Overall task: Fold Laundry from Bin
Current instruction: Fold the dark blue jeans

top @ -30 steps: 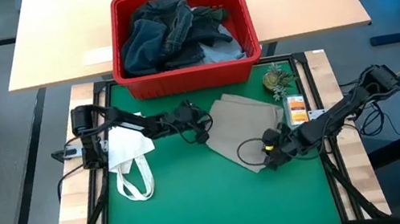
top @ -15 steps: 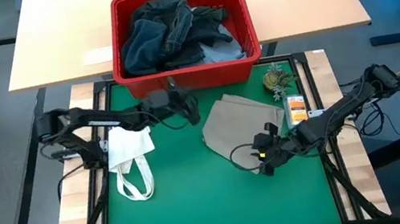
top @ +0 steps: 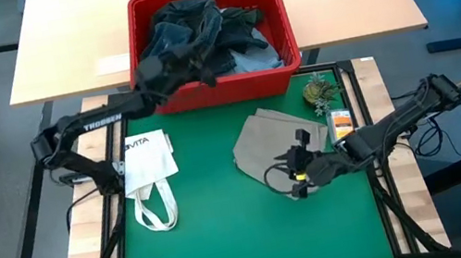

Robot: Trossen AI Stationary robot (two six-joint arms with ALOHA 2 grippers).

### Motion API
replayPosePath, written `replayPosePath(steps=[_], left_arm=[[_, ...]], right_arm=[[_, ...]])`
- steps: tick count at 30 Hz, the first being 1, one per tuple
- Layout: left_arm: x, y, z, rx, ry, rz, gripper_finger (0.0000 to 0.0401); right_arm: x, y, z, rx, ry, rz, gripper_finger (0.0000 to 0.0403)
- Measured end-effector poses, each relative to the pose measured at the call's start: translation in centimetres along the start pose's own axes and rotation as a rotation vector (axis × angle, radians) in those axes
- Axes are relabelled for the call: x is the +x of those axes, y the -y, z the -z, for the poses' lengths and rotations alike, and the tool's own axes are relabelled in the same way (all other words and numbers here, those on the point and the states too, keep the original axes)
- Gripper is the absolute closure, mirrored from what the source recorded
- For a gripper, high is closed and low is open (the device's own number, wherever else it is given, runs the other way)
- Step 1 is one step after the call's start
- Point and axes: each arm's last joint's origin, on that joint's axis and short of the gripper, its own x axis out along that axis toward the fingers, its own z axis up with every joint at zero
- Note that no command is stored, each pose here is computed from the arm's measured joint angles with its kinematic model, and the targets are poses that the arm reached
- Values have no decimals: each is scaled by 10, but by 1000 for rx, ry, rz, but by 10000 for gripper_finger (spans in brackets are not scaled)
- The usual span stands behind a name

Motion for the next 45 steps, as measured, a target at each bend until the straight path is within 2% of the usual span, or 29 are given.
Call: replayPosePath(steps=[5,12,20,25,30,35,40,45], left_arm=[[39,-17,-17,71,-151,-52,266],[80,-33,6,109,-333,-91,266],[95,-54,34,99,-413,-143,266],[96,-57,41,96,-446,-145,266],[97,-54,37,184,-420,-119,266],[97,-55,37,191,-420,-145,259],[95,-57,39,212,-453,-226,220],[92,-57,45,187,-521,-237,179]], right_arm=[[-3,21,-21,-45,-25,67,293],[-4,59,-41,-113,-90,182,293],[9,111,-45,-113,-168,336,293],[15,152,-42,-19,-215,436,293],[18,180,-37,74,-238,384,293],[19,189,-35,123,-235,285,293],[19,189,-35,125,-232,268,293],[19,189,-35,125,-232,267,293]])
